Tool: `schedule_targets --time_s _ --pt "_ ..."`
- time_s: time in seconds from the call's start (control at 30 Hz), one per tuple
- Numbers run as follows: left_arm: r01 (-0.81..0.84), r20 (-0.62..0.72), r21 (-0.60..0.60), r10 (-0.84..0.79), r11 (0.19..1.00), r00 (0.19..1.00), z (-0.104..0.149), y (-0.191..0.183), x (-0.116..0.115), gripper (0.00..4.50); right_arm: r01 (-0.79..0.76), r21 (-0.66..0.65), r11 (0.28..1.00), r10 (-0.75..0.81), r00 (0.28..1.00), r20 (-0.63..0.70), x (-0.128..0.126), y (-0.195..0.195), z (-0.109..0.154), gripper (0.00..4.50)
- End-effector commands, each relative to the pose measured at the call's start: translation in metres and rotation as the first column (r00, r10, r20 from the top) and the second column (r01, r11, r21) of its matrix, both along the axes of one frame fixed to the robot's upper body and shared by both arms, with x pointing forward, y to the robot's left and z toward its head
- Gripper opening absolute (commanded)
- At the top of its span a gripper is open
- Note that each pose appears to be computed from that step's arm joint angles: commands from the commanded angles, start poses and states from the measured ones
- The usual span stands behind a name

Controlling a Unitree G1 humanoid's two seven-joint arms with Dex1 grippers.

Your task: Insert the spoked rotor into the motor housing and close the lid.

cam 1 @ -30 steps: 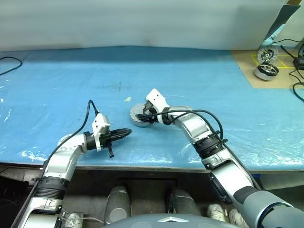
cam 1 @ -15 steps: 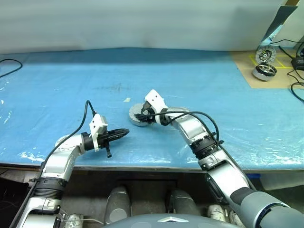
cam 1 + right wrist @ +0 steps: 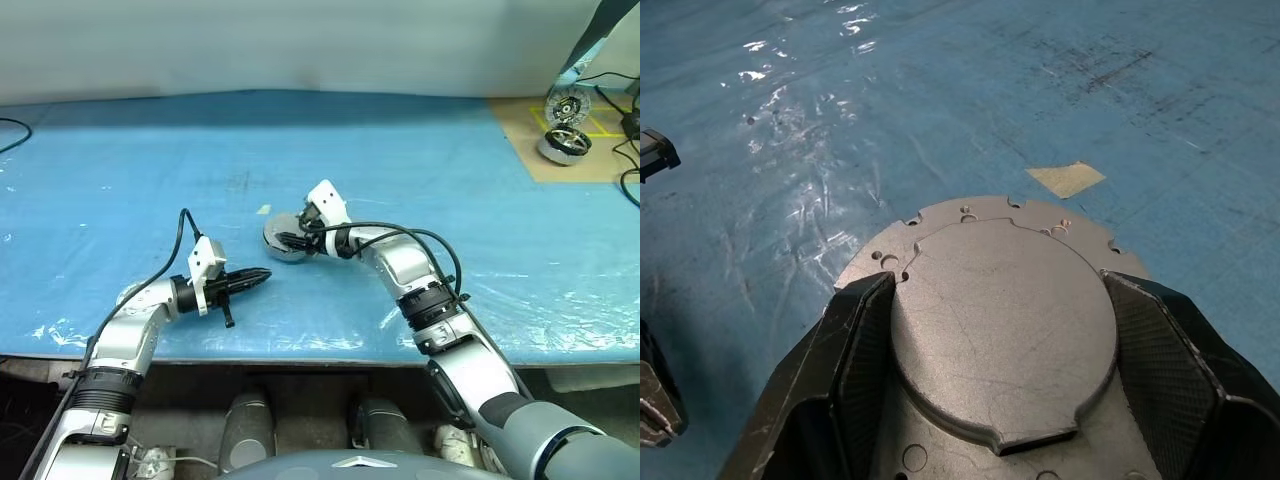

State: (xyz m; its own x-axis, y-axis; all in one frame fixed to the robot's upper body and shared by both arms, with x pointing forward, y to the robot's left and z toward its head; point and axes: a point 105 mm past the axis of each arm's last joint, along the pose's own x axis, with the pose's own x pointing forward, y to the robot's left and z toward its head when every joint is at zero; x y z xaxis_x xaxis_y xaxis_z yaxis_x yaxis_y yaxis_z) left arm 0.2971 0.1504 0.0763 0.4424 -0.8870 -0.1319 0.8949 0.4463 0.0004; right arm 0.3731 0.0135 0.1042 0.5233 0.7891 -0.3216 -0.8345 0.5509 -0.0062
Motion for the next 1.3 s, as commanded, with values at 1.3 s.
schedule_targets --time_s 1.3 --pt "-0.124 0.051 -0.026 0.125 0.992 0.991 0.019 0.032 0.013 0.00 0.299 -0.471 0.830 -0.410 0.900 -0.151 0.011 -0.041 -0.113 2.95"
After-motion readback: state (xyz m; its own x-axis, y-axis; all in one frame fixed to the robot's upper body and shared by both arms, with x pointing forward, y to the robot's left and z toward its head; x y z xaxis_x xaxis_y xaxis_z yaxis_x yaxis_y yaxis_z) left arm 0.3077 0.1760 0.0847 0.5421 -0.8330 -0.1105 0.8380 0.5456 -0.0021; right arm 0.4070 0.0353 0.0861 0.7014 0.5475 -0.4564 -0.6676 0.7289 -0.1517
